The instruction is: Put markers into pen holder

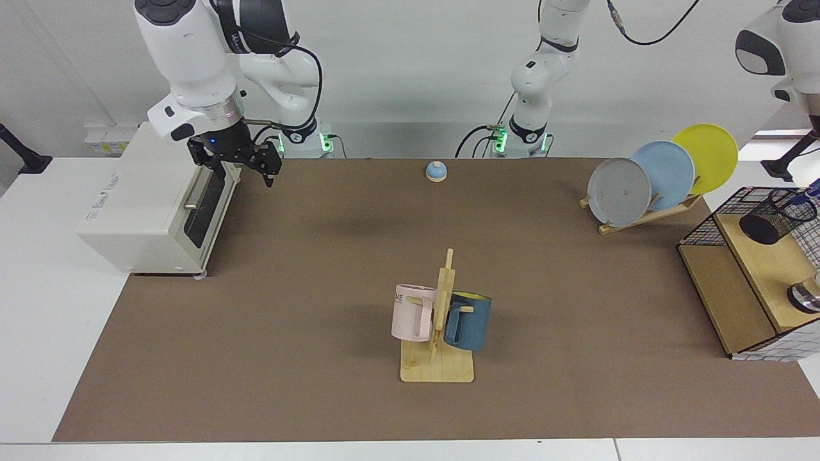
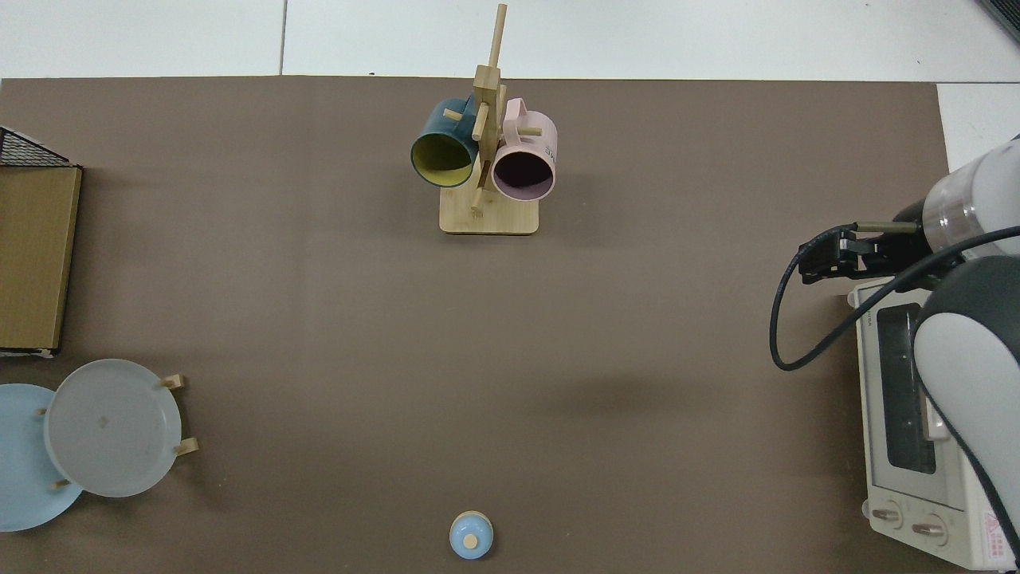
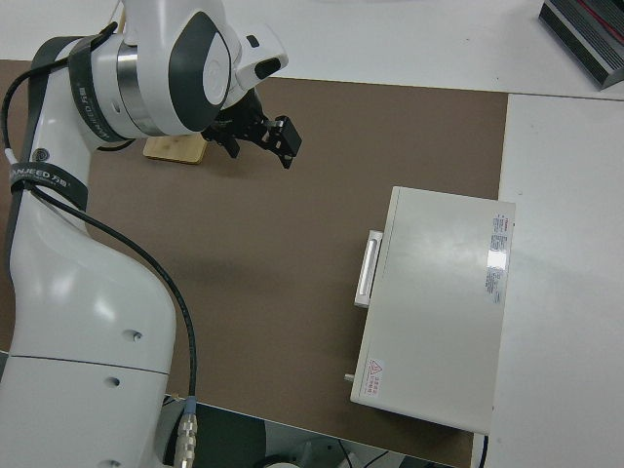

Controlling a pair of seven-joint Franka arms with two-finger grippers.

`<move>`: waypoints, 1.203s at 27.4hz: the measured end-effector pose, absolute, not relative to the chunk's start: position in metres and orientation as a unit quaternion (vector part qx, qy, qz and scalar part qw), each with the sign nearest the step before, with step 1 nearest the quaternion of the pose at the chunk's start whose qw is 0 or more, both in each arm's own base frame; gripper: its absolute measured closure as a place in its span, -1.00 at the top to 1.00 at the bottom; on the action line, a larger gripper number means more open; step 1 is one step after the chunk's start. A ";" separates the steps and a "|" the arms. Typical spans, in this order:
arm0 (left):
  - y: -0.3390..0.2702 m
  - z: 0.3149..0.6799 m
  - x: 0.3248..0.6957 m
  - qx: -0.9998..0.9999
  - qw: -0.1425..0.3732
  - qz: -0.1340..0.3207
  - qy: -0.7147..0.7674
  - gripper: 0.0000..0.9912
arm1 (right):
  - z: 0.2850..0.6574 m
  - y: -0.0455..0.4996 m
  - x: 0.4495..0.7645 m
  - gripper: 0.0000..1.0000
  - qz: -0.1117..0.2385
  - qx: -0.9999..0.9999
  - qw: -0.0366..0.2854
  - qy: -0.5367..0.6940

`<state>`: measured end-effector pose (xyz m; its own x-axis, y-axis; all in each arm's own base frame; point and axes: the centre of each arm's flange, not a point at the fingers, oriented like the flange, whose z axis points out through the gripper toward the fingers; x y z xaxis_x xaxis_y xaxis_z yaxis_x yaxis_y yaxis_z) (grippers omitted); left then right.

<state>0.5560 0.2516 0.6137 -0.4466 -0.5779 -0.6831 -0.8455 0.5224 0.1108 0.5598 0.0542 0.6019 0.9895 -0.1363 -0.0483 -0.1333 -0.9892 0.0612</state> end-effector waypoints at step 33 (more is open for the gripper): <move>0.108 0.632 0.560 -0.772 0.201 0.061 0.599 1.00 | 0.602 0.053 0.560 1.00 -0.026 0.997 0.029 -0.069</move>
<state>0.5602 0.1075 0.6319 0.2739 -0.9012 -0.3359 -0.9505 -0.2002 -0.2378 0.5598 0.0527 0.6020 0.9891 -0.1389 -0.0481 -0.1358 -0.9888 0.0612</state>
